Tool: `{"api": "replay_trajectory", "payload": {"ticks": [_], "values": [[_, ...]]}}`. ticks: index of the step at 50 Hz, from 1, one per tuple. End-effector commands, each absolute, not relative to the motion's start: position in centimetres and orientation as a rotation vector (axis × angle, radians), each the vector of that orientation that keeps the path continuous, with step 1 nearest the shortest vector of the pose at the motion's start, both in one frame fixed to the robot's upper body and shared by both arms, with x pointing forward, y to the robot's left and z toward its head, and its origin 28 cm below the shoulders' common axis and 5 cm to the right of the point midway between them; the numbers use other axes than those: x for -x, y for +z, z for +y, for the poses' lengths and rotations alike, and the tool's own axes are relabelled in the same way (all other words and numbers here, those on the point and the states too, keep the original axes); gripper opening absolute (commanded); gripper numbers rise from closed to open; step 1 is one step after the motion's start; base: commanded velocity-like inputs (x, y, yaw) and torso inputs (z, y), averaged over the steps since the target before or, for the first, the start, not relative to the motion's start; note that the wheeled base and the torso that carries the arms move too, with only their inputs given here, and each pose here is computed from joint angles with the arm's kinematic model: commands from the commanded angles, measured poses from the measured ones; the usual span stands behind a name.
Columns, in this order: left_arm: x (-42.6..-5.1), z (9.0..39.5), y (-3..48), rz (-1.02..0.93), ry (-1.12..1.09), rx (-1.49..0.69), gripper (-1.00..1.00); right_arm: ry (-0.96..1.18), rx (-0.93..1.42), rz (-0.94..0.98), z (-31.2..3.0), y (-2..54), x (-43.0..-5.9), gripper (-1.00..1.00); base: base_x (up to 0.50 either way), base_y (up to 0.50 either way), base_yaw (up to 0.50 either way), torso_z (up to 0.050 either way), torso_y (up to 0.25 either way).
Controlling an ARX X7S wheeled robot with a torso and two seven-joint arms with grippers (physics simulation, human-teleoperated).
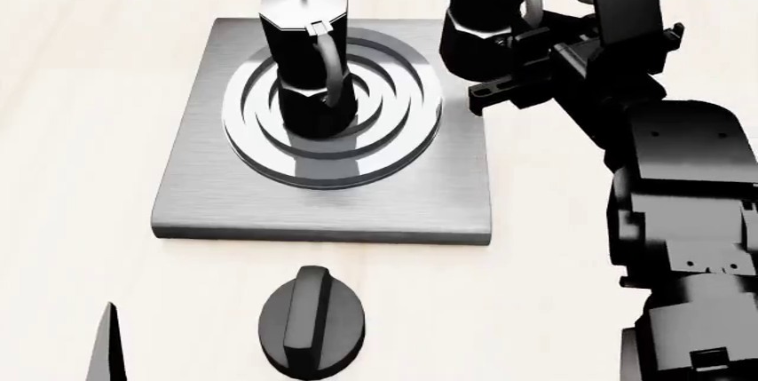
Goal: Put both moka pots on the stove.
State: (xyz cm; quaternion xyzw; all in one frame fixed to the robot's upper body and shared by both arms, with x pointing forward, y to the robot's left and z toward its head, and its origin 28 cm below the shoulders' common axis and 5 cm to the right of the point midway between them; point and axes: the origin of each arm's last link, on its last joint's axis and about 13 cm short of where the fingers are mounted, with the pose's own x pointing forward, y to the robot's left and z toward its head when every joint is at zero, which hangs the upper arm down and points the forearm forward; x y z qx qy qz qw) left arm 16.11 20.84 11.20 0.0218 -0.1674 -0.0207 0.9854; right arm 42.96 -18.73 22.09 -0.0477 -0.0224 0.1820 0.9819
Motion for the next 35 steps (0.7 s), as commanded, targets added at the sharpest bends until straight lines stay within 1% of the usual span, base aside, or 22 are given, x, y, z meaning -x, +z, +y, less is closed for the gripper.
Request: {"api": "replay_trajectory", "payload": {"ticks": [1, 11, 26, 35], "values": [[-16.1, 20.8, 11.2, -0.337, -0.042, -0.042, 1.0, 0.404, 0.073, -0.103, -16.9, 22.6, -43.4, -1.0, 0.0, 0.0, 0.0, 0.0, 0.0], [-16.1, 20.8, 11.1, -0.335, -0.042, -0.04, 1.0, 0.428, 0.082, -0.106, -15.9, 22.7, -43.6, -1.0, 0.0, 0.0, 0.0, 0.0, 0.001], [-16.1, 20.8, 11.1, -0.336, -0.042, -0.042, 1.0, 0.442, 0.067, -0.098, -15.0, 21.1, -43.5, -1.0, 0.0, 0.0, 0.0, 0.0, 0.001], [-16.1, 20.9, 11.2, -0.336, -0.04, -0.04, 1.0, 0.461, 0.056, -0.118, -14.3, 21.3, -43.6, -1.0, 0.0, 0.0, 0.0, 0.002, 0.001]]}}
